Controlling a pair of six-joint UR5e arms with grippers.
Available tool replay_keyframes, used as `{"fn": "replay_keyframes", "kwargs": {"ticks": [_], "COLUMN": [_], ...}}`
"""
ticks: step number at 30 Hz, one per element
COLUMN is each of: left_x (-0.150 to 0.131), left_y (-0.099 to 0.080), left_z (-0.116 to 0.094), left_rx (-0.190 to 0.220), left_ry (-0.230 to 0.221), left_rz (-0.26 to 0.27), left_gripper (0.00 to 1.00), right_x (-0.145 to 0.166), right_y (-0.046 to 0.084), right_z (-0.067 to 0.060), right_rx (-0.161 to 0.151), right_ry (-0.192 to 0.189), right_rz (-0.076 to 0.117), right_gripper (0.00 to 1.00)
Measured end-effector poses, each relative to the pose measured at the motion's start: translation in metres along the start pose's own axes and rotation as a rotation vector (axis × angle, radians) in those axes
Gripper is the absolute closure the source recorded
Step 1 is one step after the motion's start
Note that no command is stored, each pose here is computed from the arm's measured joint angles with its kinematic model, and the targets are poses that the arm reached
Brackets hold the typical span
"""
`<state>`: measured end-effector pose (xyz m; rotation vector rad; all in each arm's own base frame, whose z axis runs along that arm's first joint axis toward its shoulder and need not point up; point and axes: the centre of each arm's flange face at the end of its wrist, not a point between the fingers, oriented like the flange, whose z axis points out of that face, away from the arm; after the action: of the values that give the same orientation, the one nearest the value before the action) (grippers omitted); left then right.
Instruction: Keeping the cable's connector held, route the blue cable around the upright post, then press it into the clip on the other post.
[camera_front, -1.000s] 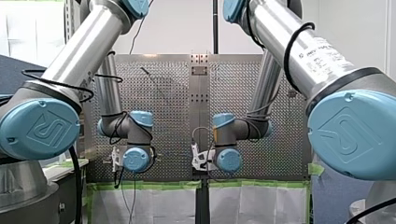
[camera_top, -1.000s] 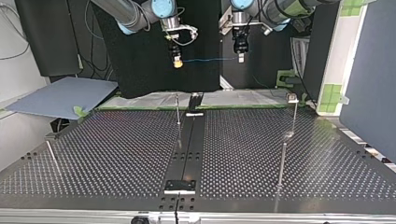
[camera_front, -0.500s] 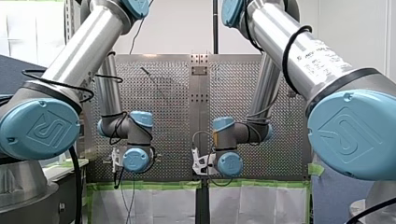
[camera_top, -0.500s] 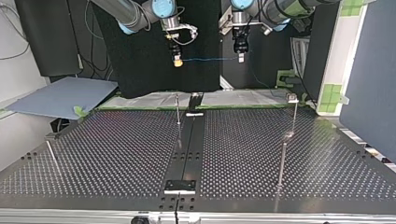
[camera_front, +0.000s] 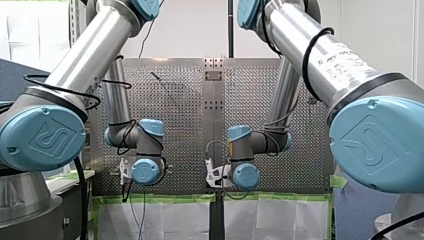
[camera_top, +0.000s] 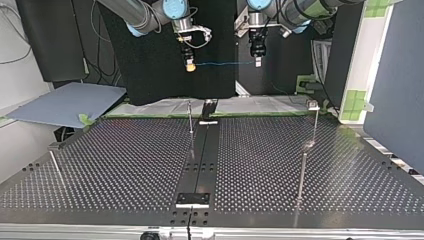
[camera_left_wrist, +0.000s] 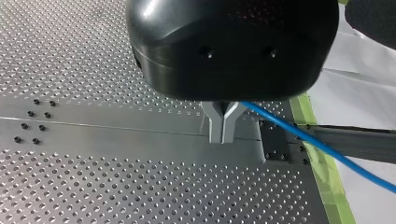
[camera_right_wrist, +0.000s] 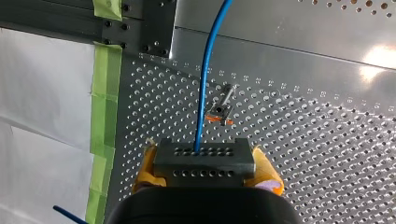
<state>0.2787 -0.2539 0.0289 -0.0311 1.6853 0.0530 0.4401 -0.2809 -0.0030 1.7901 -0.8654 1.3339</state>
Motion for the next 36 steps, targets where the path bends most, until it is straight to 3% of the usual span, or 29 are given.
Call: {"fn": "replay_keyframes", "kwargs": {"ticks": [4, 7, 10, 13, 18, 26, 36], "left_x": [-0.003, -0.01, -0.018, -0.027, -0.041, -0.071, -0.127], "left_y": [-0.003, -0.012, -0.018, -0.019, -0.016, -0.015, -0.013], "left_z": [-0.002, -0.007, -0.012, -0.014, -0.014, -0.007, 0.013], "left_rx": [0.015, 0.047, 0.072, 0.077, 0.069, 0.046, -0.041], "left_ry": [-0.001, -0.006, -0.008, -0.008, -0.008, -0.024, -0.083], "left_rz": [0.009, 0.032, 0.042, 0.039, 0.036, 0.026, -0.031], "left_gripper": [1.0, 1.0, 1.0, 1.0, 1.0, 1.0, 1.0], "right_x": [0.002, 0.018, 0.039, 0.055, 0.08, 0.135, 0.197], "right_y": [0.002, 0.013, 0.024, 0.027, 0.028, 0.024, 0.021], "right_z": [0.002, 0.014, 0.025, 0.028, 0.026, 0.032, 0.025], "right_rx": [-0.007, -0.05, -0.094, -0.1, -0.062, 0.006, 0.085], "right_ry": [0.002, 0.016, 0.034, 0.045, 0.057, 0.112, 0.163], "right_rz": [-0.002, -0.001, 0.025, 0.052, 0.077, 0.082, 0.09], "right_gripper": [1.0, 1.0, 1.0, 1.0, 1.0, 1.0, 1.0]}}
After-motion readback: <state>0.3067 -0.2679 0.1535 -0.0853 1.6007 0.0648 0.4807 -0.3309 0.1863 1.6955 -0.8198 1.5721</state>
